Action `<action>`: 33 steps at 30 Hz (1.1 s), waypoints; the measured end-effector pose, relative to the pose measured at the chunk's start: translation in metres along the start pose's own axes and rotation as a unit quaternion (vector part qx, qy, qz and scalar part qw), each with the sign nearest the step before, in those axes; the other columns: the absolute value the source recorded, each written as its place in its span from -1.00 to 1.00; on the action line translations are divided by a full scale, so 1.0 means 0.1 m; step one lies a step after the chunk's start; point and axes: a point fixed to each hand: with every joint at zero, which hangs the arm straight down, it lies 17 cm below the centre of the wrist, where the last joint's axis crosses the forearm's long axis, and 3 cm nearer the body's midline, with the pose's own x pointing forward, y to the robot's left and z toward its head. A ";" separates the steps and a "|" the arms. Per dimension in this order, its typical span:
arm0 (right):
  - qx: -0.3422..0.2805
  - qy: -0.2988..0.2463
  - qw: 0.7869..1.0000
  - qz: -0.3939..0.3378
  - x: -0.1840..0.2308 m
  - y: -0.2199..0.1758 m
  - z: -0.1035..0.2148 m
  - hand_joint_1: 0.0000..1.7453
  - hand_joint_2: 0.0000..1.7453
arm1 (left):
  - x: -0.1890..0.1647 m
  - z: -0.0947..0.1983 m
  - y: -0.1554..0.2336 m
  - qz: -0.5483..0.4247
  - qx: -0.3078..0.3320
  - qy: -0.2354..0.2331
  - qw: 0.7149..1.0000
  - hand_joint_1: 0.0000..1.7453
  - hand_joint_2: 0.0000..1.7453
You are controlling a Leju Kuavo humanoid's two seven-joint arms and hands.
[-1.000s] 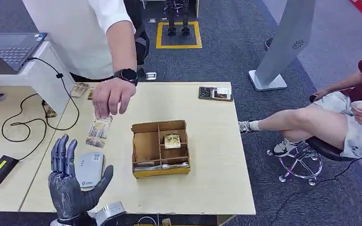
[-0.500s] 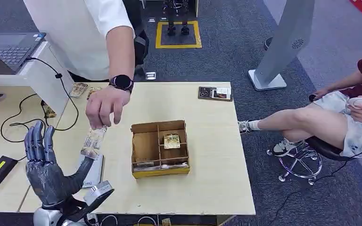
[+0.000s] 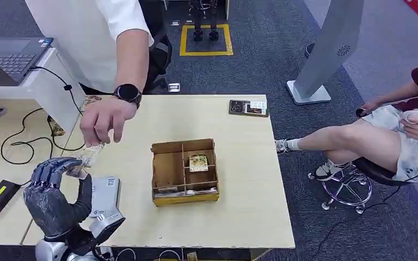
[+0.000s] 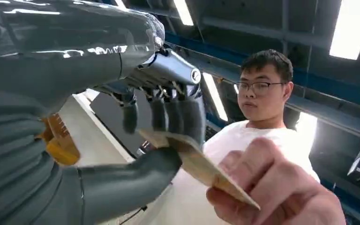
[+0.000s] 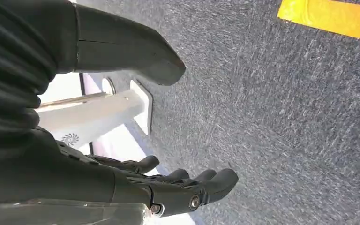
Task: Pass the card to the sensor for recognition and then transmit it.
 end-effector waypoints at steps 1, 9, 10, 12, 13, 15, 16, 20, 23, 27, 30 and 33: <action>0.000 0.000 1.000 0.000 0.00 0.00 0.00 -1.00 1.00 | 0.00 0.00 0.00 0.001 0.001 0.000 1.000 1.00 1.00; -0.001 -0.001 1.000 0.002 0.00 -0.01 0.00 -1.00 1.00 | 0.00 -0.01 0.01 0.003 0.003 0.001 1.000 1.00 1.00; -0.001 -0.001 1.000 0.002 0.00 -0.01 0.00 -1.00 1.00 | 0.00 -0.01 0.01 0.004 0.003 0.002 1.000 1.00 1.00; -0.002 -0.001 1.000 0.002 0.00 -0.01 -0.01 -1.00 1.00 | -0.01 -0.01 0.01 0.008 0.005 0.005 1.000 1.00 1.00; -0.004 -0.001 1.000 0.002 0.00 -0.02 -0.01 -1.00 1.00 | -0.02 -0.01 0.02 0.010 0.006 0.007 1.000 1.00 1.00; -0.005 -0.001 1.000 0.002 0.00 -0.03 -0.01 -1.00 1.00 | -0.03 -0.01 0.02 0.013 0.008 0.010 1.000 1.00 1.00; -0.006 -0.001 1.000 0.002 0.00 -0.03 -0.01 -1.00 1.00 | -0.03 -0.01 0.02 0.014 0.008 0.011 1.000 1.00 1.00; -0.007 -0.001 1.000 0.002 -0.01 -0.04 -0.02 -1.00 1.00 | -0.03 -0.01 0.02 0.012 0.007 0.009 1.000 1.00 1.00; -0.007 -0.004 1.000 0.007 0.00 -0.05 -0.02 -1.00 1.00 | 0.00 -0.02 0.00 -0.009 -0.001 -0.004 1.000 1.00 1.00; -0.008 -0.009 1.000 0.014 0.01 -0.06 -0.03 -1.00 1.00 | -0.03 -0.02 -0.03 -0.069 -0.019 -0.029 0.997 1.00 1.00; -0.007 -0.011 1.000 0.016 0.01 -0.07 -0.04 -1.00 1.00 | -0.08 -0.01 -0.03 -0.103 -0.029 -0.037 0.994 1.00 1.00; -0.007 -0.009 1.000 0.016 0.00 -0.09 -0.05 -1.00 1.00 | -0.15 0.01 -0.04 -0.140 -0.040 -0.040 0.989 1.00 1.00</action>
